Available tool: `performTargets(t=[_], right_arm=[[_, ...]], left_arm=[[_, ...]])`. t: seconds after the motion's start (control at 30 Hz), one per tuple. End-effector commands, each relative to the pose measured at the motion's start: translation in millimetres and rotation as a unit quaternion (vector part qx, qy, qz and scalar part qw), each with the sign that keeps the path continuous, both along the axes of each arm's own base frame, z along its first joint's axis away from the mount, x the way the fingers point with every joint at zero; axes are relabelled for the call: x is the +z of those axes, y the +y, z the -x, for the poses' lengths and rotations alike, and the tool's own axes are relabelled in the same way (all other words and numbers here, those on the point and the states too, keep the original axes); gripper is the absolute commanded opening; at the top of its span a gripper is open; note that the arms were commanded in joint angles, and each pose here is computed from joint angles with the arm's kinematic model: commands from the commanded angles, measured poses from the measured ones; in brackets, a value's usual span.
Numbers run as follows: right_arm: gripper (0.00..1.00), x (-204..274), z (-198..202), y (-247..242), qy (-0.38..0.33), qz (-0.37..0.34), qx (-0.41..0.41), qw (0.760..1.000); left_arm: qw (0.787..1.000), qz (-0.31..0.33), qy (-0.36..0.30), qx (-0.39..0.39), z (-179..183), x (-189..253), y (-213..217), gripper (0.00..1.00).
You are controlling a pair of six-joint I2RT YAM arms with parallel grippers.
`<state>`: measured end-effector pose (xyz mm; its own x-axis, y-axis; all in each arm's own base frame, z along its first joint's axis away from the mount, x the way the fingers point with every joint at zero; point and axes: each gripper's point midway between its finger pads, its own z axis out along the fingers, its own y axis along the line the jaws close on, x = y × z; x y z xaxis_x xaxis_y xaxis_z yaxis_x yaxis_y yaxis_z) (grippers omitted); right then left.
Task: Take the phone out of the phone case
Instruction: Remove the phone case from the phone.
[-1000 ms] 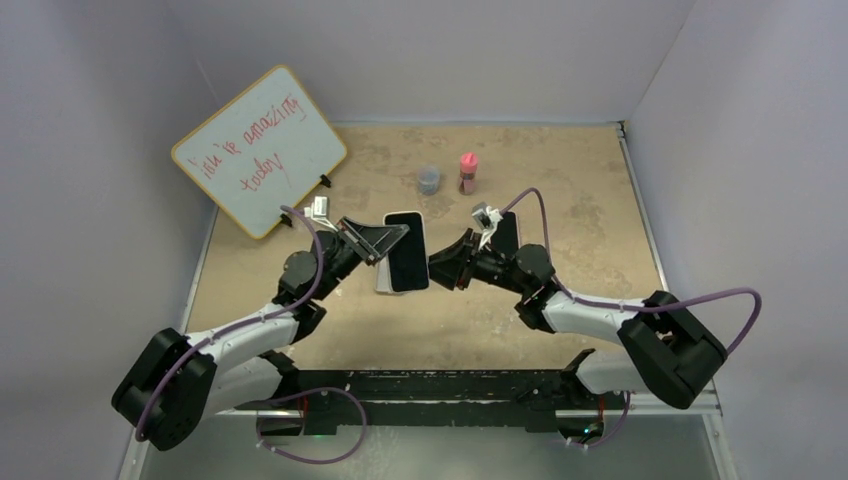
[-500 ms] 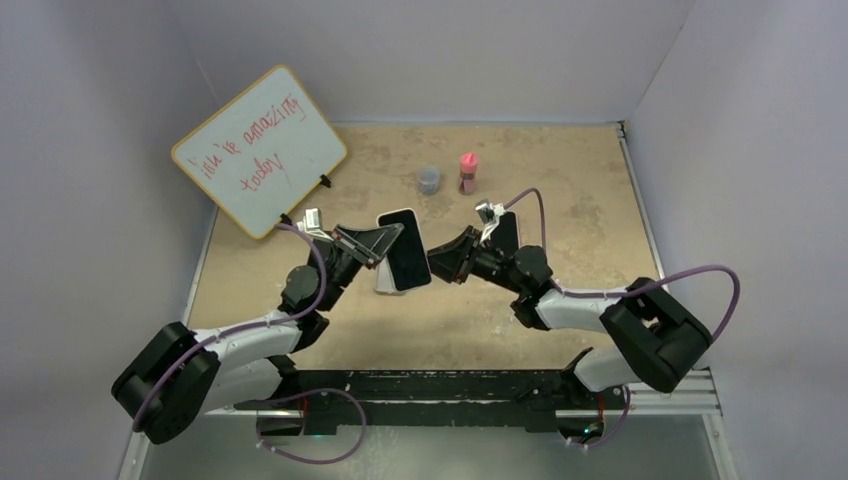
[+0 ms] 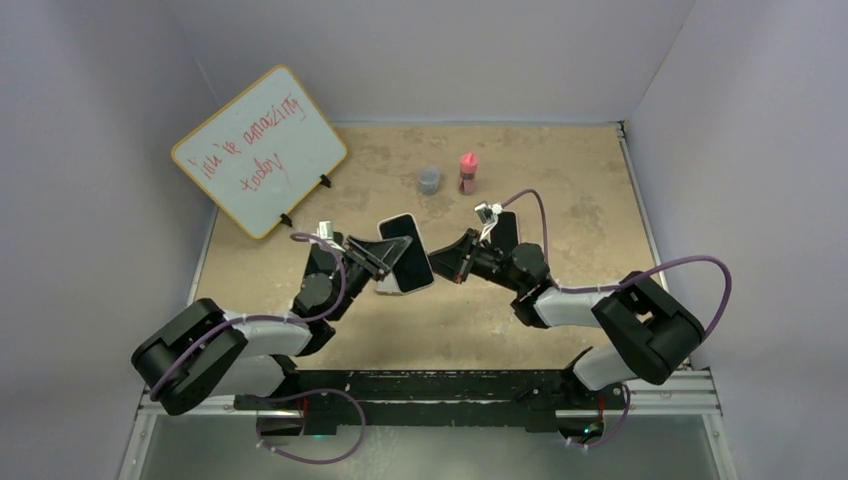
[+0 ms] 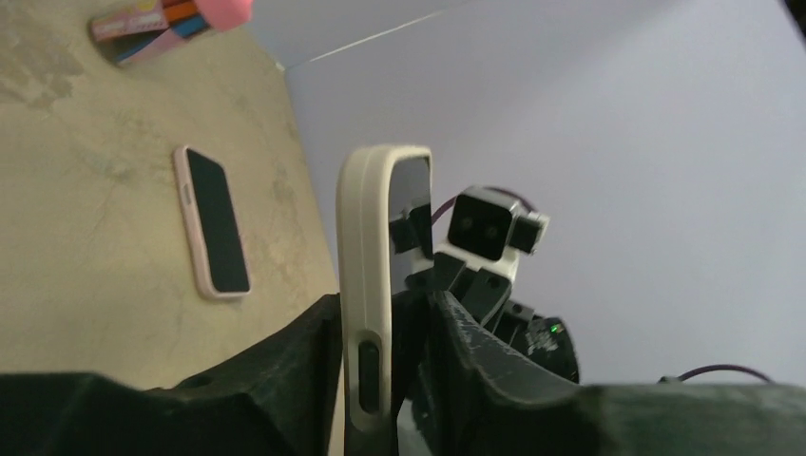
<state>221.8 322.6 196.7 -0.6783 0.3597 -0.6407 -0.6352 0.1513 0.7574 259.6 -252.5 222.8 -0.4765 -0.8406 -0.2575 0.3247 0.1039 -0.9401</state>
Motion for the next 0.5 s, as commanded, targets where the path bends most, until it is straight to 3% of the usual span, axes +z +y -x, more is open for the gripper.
performTargets(t=[0.0, 0.23, 0.47], right_arm=[[0.0, 33, -12, -7, -0.039, -0.035, -0.034, 0.998], [0.0, 3, -20, -16, 0.009, -0.011, -0.046, 0.999], [0.0, -31, -30, -16, 0.069, 0.039, -0.055, 0.995]], left_arm=[[0.993, -0.098, 0.02, -0.054, 25, -44, -15, 0.43], [0.969, -0.245, 0.02, -0.014, 19, -70, 4, 0.67], [0.895, -0.445, -0.009, 0.012, 6, -68, 28, 0.7]])
